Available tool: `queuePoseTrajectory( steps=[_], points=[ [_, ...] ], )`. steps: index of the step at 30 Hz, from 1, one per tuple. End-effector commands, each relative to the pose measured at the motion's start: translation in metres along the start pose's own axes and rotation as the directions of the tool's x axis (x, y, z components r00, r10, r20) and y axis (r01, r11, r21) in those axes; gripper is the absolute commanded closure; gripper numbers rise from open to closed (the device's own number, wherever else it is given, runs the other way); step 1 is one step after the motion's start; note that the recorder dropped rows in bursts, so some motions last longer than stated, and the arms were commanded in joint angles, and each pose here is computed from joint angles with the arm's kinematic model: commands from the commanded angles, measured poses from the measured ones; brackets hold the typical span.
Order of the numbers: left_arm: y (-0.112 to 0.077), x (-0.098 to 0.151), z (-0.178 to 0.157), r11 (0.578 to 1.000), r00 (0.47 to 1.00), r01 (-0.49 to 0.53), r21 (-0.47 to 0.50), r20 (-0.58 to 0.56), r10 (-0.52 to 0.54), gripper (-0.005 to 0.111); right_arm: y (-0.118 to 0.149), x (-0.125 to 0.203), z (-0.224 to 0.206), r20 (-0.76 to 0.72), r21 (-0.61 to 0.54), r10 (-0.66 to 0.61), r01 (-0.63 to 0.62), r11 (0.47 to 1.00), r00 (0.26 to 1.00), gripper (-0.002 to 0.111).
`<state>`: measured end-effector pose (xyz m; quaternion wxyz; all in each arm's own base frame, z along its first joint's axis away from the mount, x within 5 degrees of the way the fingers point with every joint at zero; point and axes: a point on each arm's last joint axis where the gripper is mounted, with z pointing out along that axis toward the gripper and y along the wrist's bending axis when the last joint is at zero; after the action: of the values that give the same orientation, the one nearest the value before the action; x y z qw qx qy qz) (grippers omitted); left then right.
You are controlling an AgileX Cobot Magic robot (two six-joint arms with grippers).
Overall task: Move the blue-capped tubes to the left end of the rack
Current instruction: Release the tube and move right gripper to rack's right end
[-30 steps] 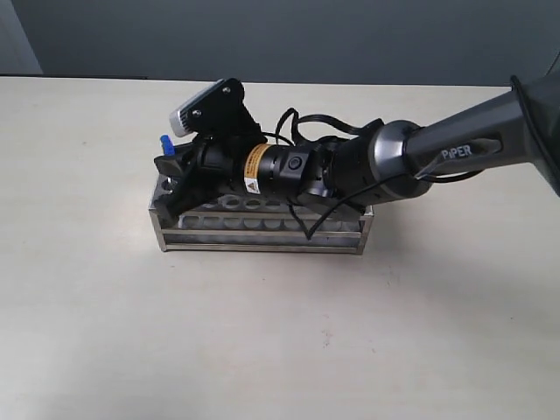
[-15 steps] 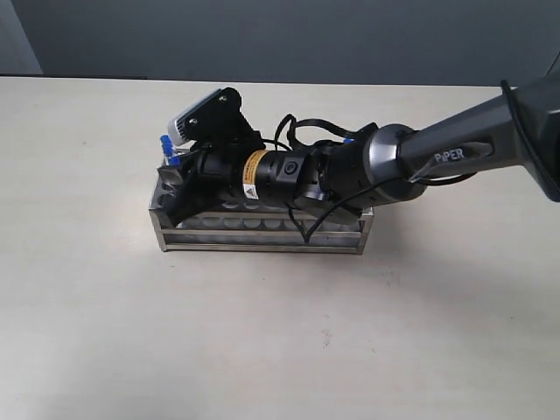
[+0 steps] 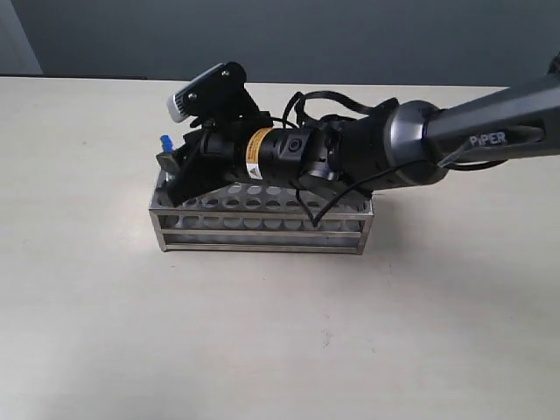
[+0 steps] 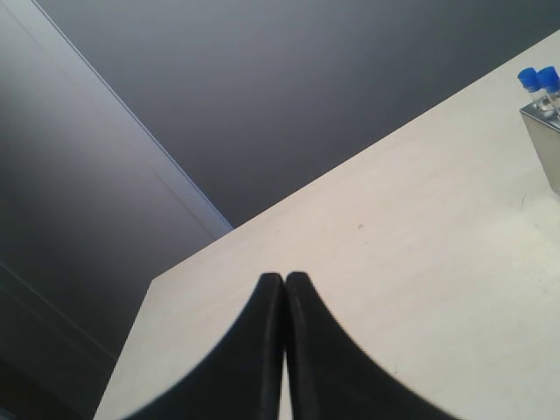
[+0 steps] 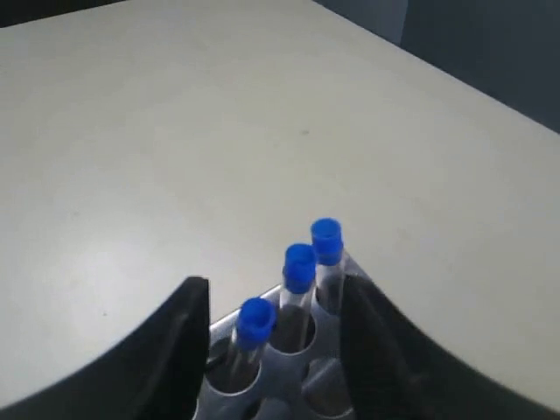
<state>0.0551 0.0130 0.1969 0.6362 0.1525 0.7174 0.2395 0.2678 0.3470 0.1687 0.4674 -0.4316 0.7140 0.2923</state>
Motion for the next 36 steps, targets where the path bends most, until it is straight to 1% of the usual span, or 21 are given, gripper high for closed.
queuePoseTrajectory(
  steps=[1, 6, 10, 13, 14, 16, 20, 23, 27, 29, 31, 34, 36],
  points=[
    [0.001, -0.001, 0.0, 1.0, 1.0, 0.006, 0.001, 0.003, -0.006, 0.106, -0.003, -0.02, -0.019, -0.036, 0.062, -0.013, 0.015, 0.998, 0.999, 0.062],
    [0.001, -0.001, 0.0, 1.0, 1.0, 0.006, 0.001, 0.003, -0.006, 0.106, -0.007, -0.042, -0.043, -0.073, 0.136, -0.021, 0.031, 0.99, 0.997, 0.063],
    [0.001, -0.001, 0.0, 1.0, 1.0, 0.006, 0.001, 0.003, -0.006, 0.106, -0.01, -0.059, -0.066, -0.104, 0.204, -0.008, 0.03, 0.979, 0.995, 0.069],
    [0.001, -0.001, 0.0, 1.0, 1.0, 0.006, 0.001, 0.003, -0.006, 0.106, -0.019, -0.066, -0.089, -0.179, 0.29, 0.021, 0.032, 0.956, 0.984, 0.077],
    [0.001, -0.001, 0.0, 1.0, 1.0, 0.006, 0.001, 0.003, -0.006, 0.106, -0.026, -0.065, -0.098, -0.219, 0.332, 0.042, 0.034, 0.943, 0.975, 0.078],
    [0.001, -0.001, 0.0, 1.0, 1.0, 0.006, 0.001, 0.003, -0.006, 0.106, -0.034, -0.064, -0.111, -0.249, 0.38, 0.073, 0.029, 0.925, 0.966, 0.078],
    [0.001, -0.001, 0.0, 1.0, 1.0, 0.006, 0.001, 0.003, -0.006, 0.106, -0.049, -0.049, -0.14, -0.271, 0.46, 0.169, -0.026, 0.887, 0.948, 0.078],
    [0.001, -0.001, 0.0, 1.0, 1.0, 0.006, 0.001, 0.003, -0.006, 0.106, -0.048, -0.033, -0.157, -0.279, 0.471, 0.198, -0.045, 0.881, 0.94, 0.078],
    [0.001, -0.001, 0.0, 1.0, 1.0, 0.006, 0.001, 0.003, -0.006, 0.106, -0.037, -0.011, -0.169, -0.292, 0.427, 0.15, -0.011, 0.904, 0.945, 0.078],
    [0.001, -0.001, 0.0, 1.0, 1.0, 0.006, 0.001, 0.003, -0.006, 0.106, -0.032, -0.001, -0.17, -0.287, 0.384, 0.096, 0.023, 0.923, 0.953, 0.078],
    [0.001, -0.001, 0.0, 1.0, 1.0, 0.006, 0.001, 0.003, -0.006, 0.106, -0.032, 0.009, -0.17, -0.295, 0.37, 0.087, 0.03, 0.929, 0.952, 0.078],
    [0.001, -0.001, 0.0, 1.0, 1.0, 0.006, 0.001, 0.003, -0.006, 0.106, -0.049, 0.029, -0.168, -0.31, 0.396, 0.151, -0.016, 0.918, 0.939, 0.078],
    [0.001, -0.002, 0.0, 1.0, 1.0, 0.006, 0.001, 0.006, -0.006, 0.106, -0.066, 0.036, -0.165, -0.261, 0.399, 0.18, -0.064, 0.915, 0.948, 0.078]
  ],
)
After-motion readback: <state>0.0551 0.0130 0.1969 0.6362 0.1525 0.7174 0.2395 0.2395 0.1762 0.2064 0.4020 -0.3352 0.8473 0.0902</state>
